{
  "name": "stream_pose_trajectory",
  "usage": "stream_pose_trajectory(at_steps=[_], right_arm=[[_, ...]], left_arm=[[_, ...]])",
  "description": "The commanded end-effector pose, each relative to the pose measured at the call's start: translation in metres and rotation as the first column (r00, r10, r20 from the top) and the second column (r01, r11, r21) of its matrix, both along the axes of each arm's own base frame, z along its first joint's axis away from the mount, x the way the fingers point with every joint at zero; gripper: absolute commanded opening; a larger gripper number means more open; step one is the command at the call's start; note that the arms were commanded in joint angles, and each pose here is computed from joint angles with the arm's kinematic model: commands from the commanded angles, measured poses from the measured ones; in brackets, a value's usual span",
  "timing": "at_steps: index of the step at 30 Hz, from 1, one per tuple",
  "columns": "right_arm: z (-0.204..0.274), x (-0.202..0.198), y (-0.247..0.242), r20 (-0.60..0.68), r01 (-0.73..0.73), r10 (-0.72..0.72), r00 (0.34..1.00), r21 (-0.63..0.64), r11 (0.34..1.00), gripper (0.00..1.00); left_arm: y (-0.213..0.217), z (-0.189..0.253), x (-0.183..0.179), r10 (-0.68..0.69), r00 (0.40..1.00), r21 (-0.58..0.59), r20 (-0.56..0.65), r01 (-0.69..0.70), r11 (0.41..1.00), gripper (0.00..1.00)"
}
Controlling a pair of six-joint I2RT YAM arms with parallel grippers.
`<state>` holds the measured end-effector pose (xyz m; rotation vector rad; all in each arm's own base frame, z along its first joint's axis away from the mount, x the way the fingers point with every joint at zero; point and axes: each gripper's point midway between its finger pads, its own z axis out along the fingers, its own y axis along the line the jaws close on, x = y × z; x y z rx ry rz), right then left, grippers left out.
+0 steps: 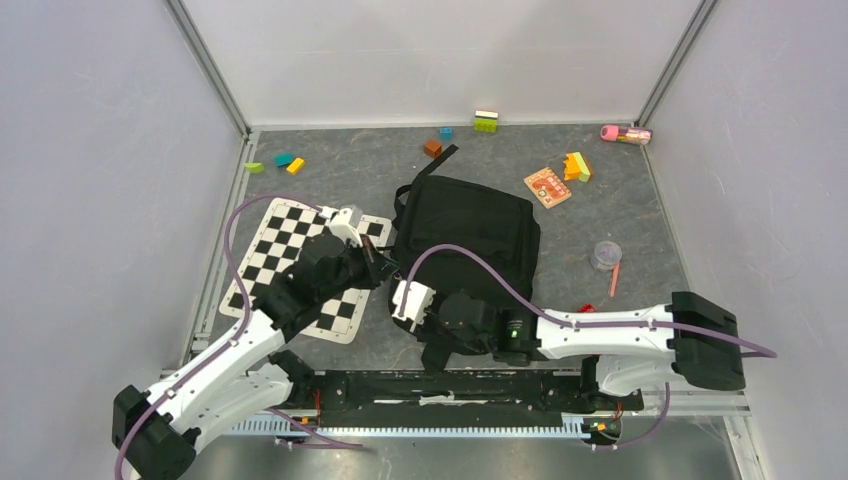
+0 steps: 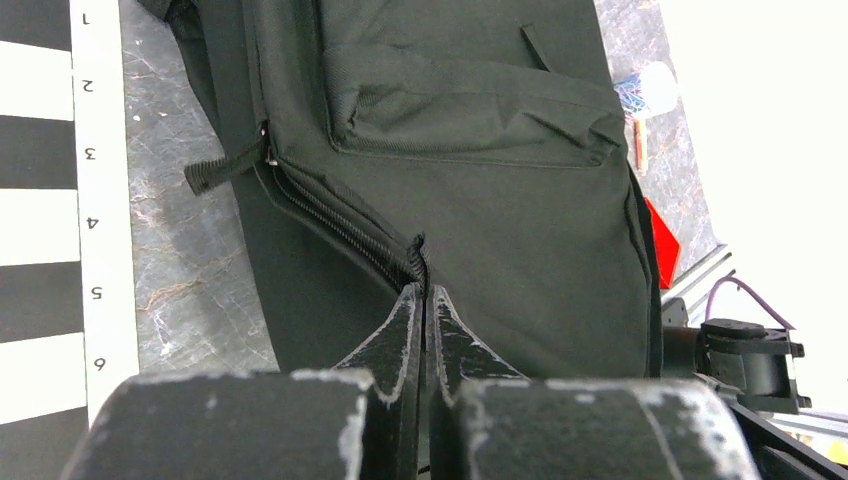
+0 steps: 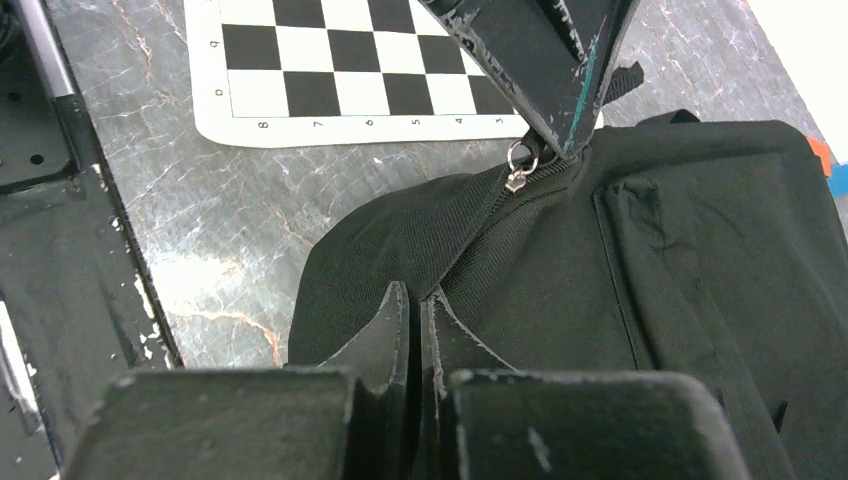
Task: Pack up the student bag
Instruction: Zip the student bag at the center of the board.
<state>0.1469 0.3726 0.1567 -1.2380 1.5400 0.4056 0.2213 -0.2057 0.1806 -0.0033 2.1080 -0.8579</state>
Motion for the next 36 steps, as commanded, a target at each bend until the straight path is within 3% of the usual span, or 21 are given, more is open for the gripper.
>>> stream_pose_trajectory(at_steps=[1, 7, 14, 19, 26, 36], right_arm=[[0.007, -0.029, -0.005, -0.075, -0.073, 0.078, 0.994, 0.061, 0.995, 0.0], [0.009, -0.034, -0.018, -0.096, -0.051, 0.058, 0.994, 0.073, 0.996, 0.0], [0.024, -0.038, -0.021, -0.091, -0.07, 0.081, 0.993, 0.114, 0.991, 0.0], [0.029, -0.047, -0.017, -0.102, -0.105, 0.119, 0.988, 0.134, 0.985, 0.0], [0.044, -0.052, -0.016, -0.113, -0.109, 0.131, 0.985, 0.183, 0.977, 0.0], [0.05, -0.061, -0.003, -0.151, -0.117, 0.149, 0.977, 0.201, 0.973, 0.0]], left_arm=[[0.006, 0.045, 0.037, 0.133, 0.984, -0.085, 0.121, -0.123, 0.989, 0.02], [0.016, 0.032, 0.047, 0.209, 0.975, -0.09, 0.07, -0.203, 0.975, 0.02], [0.026, 0.028, 0.046, 0.255, 0.962, -0.155, 0.093, -0.239, 0.959, 0.02], [0.025, 0.009, 0.056, 0.248, 0.967, -0.102, 0.057, -0.241, 0.965, 0.02], [0.057, -0.017, 0.072, 0.36, 0.932, 0.027, 0.029, -0.361, 0.932, 0.02], [0.047, -0.025, 0.106, 0.302, 0.953, 0.078, 0.013, -0.302, 0.95, 0.02]])
